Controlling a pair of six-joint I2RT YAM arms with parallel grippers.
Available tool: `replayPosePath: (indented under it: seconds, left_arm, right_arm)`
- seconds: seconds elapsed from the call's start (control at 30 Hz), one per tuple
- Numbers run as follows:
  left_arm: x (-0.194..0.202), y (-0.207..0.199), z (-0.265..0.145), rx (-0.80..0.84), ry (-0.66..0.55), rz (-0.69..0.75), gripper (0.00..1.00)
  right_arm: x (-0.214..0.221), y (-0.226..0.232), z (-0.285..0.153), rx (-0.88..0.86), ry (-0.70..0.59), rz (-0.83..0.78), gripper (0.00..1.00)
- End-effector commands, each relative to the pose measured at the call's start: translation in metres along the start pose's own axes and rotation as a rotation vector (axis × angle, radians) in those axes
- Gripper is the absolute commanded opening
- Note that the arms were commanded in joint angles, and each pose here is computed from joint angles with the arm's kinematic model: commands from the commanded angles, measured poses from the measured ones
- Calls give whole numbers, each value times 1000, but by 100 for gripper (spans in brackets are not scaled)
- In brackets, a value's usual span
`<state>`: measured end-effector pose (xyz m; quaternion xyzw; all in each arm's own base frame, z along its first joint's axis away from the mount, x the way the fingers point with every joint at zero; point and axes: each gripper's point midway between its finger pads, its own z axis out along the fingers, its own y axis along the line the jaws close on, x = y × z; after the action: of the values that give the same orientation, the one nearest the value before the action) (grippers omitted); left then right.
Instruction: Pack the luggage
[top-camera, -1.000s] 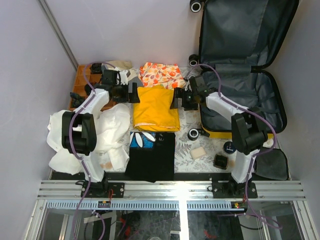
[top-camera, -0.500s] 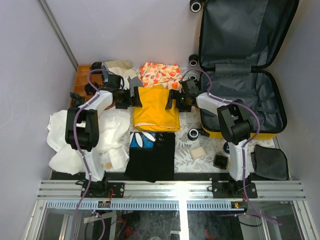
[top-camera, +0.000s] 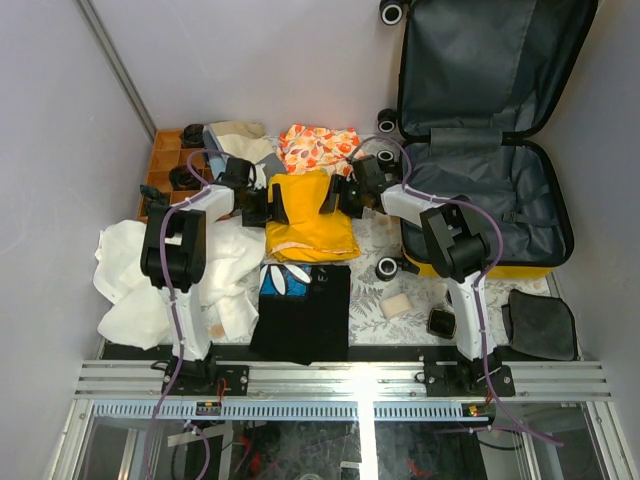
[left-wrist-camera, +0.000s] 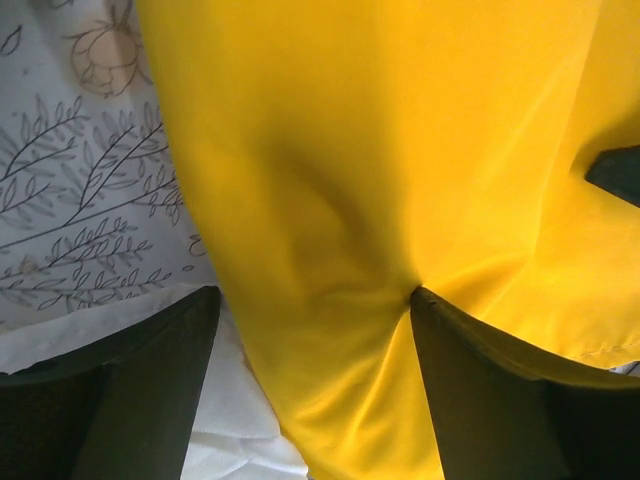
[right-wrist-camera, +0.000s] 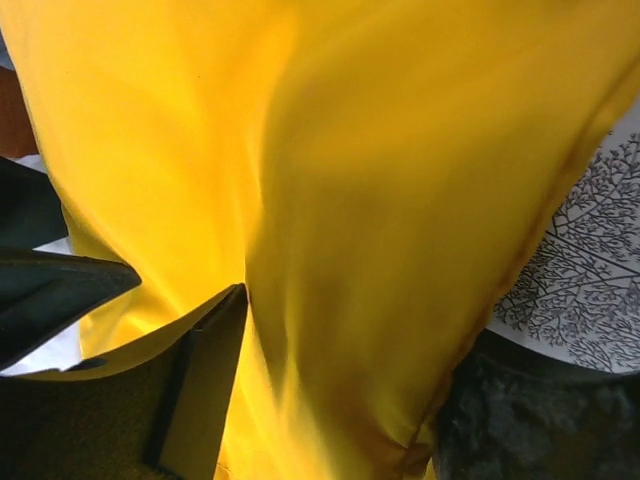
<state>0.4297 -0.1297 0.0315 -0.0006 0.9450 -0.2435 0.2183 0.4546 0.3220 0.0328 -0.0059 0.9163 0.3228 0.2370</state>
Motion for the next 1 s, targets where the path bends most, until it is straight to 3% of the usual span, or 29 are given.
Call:
replayPosePath:
  seconds: [0.0,0.13,0.2,0.23,0.37,0.57,0.8,0.97]
  left_arm:
    - [-4,-15,16,64,1,48,71]
    - [-10,-33,10,111,-9,91,30]
    - [-13,-41,0,127,-30,110,16]
    - [-15,-45,-6,129,-46,125,11]
    - [-27,-62,-36,132,-122,188,0]
    - [-50,-95,-83,159,-235,245,0]
    - [-86,-164,-129,242,-371,343,0]
    - [-103,-229,-140,335,-433,393,0]
  right_arm:
    - [17,12,15,-38,50,2,61]
    - [4,31,4,-88,27,-42,28]
    - [-3,43,-7,-120,12,-69,6]
    - [-8,50,-13,-137,-3,-83,1]
    - [-44,87,-46,-196,-100,-152,0]
    - [-78,117,-104,-207,-200,-226,0]
    - [-110,113,-176,-166,-313,-249,0]
    - [-133,93,-240,-92,-422,-281,0]
